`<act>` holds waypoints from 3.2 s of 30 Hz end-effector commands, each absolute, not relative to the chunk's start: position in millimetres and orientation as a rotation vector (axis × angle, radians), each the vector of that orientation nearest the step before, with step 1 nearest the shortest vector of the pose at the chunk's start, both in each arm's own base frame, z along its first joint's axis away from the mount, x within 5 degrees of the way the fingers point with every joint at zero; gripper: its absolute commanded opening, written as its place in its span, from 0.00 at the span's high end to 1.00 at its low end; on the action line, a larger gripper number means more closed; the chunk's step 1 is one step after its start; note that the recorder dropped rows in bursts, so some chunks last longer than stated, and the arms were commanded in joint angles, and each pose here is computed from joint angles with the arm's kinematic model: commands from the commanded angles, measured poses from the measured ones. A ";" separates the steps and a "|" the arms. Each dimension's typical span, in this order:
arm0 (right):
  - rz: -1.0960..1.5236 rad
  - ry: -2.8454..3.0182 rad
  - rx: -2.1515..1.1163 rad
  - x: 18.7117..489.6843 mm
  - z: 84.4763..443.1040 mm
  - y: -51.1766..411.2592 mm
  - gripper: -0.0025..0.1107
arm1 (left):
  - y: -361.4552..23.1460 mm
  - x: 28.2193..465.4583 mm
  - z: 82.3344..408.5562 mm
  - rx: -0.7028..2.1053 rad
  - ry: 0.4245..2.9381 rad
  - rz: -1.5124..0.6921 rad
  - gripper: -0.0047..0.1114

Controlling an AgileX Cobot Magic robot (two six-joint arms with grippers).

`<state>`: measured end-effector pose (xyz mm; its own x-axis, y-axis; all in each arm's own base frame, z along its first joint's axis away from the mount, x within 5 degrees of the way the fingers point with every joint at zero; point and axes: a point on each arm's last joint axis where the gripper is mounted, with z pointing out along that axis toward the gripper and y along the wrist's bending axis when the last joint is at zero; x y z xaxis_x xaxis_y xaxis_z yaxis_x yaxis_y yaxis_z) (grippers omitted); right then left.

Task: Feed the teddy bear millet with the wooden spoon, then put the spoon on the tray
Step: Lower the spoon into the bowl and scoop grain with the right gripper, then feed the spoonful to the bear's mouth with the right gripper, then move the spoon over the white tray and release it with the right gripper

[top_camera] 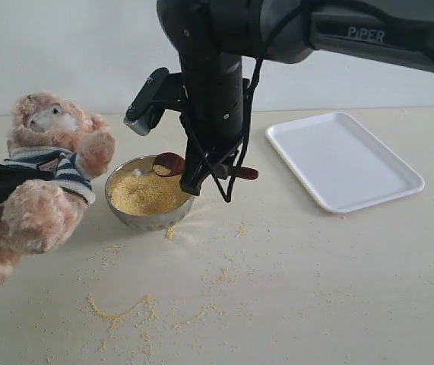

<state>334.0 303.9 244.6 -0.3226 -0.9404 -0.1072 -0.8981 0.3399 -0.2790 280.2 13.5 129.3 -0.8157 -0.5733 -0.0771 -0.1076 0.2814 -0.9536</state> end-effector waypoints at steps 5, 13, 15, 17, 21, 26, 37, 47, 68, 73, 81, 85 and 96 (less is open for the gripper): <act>-0.094 2.370 -1.492 341.8 293.8 267.9 0.98 | 5.0 269.4 128.9 -0.635 2.132 -1.604 0.92; 0.000 2.323 -1.449 331.7 324.7 258.6 0.98 | -31.4 268.2 129.6 -0.499 2.216 -1.673 0.92; 0.096 2.324 -1.433 325.8 330.6 261.4 0.98 | -31.8 268.1 129.7 -0.516 2.218 -1.682 0.92; 0.229 2.334 -1.429 318.9 330.4 270.5 0.98 | -35.0 267.7 129.7 -0.535 2.228 -1.701 0.92; 0.180 2.159 -1.519 294.4 333.0 308.8 0.98 | -50.0 268.6 131.5 -0.463 2.257 -1.725 0.92; 0.074 2.126 -1.608 294.5 321.6 315.0 0.98 | -49.7 270.3 132.4 -0.456 2.253 -1.723 0.92; -0.547 1.877 -1.743 280.9 314.8 336.3 0.98 | -48.9 276.5 136.1 -0.423 2.237 -1.712 0.92; -0.700 1.774 -1.735 272.9 306.6 354.2 0.98 | -48.9 276.5 136.1 -0.412 2.235 -1.707 0.92; -0.909 1.642 -1.711 253.7 317.1 364.7 0.98 | -48.9 276.5 136.1 -0.409 2.235 -1.706 0.92; -0.760 1.767 -1.613 249.1 326.8 358.4 0.98 | -48.7 278.2 137.1 -0.402 2.231 -1.704 0.92; -0.131 2.252 -0.898 304.7 438.2 162.4 0.98 | -34.8 281.7 138.0 -0.449 2.199 -1.677 0.92; -0.107 2.356 -0.567 328.3 445.0 77.8 0.98 | -14.7 283.4 138.0 -0.538 2.159 -1.649 0.92; 0.145 2.406 -0.365 390.2 263.8 64.4 0.98 | -14.7 283.4 138.0 -0.538 2.159 -1.649 0.92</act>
